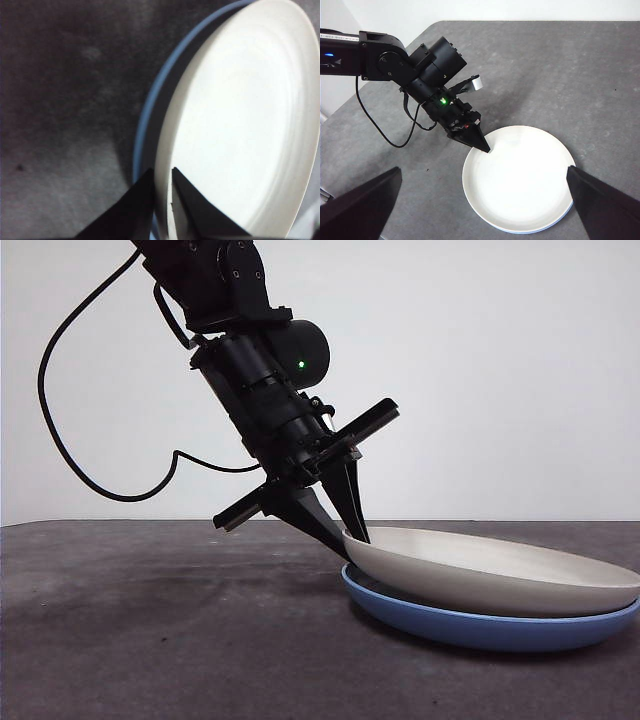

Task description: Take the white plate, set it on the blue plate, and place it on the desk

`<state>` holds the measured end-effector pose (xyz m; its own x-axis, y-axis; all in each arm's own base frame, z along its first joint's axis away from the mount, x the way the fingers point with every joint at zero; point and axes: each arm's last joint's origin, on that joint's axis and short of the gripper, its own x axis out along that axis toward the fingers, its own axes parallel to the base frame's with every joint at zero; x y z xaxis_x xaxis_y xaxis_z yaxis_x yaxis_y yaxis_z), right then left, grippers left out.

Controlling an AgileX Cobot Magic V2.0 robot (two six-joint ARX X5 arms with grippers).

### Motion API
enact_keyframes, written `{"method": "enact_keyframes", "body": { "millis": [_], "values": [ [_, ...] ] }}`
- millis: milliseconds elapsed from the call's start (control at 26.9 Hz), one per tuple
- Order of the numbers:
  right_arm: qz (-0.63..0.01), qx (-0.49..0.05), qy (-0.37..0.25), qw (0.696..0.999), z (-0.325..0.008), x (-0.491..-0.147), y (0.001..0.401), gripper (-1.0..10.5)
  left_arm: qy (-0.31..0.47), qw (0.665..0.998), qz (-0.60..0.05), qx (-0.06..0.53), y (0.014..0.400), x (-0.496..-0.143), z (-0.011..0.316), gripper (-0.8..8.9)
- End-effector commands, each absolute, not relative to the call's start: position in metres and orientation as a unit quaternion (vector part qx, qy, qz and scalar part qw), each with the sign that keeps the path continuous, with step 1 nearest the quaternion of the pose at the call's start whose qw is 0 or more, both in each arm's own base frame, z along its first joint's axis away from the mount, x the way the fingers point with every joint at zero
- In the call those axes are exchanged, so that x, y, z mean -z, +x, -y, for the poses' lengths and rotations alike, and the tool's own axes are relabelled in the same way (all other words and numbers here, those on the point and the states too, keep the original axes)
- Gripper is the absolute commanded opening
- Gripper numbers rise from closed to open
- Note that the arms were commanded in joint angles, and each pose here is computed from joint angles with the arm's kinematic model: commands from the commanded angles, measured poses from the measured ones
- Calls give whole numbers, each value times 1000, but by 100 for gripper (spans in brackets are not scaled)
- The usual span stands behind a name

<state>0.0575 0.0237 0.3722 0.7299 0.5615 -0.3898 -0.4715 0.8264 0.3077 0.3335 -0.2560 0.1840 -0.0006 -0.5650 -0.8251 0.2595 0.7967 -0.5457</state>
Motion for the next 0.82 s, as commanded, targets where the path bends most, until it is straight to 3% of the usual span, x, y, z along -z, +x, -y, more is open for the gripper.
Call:
{"method": "enact_keyframes", "body": {
  "millis": [37,148,334,445,817],
  "values": [
    [-227,-285,88,927,-24,-377,56,606,-103,704,-638,295,336,-179,263,74],
    [-227,-286,87,927,-24,-377,56,606,-102,704,-639,293,336,-179,262,114],
    [-227,-285,87,927,-24,-377,56,606,-102,703,-640,294,336,-179,263,344],
    [-227,-285,87,927,-24,-377,56,606,-104,700,-642,296,335,-180,263,410],
    [-227,-285,88,927,-24,-377,56,606,-114,700,-626,323,342,-206,269,414]
  ]
}}
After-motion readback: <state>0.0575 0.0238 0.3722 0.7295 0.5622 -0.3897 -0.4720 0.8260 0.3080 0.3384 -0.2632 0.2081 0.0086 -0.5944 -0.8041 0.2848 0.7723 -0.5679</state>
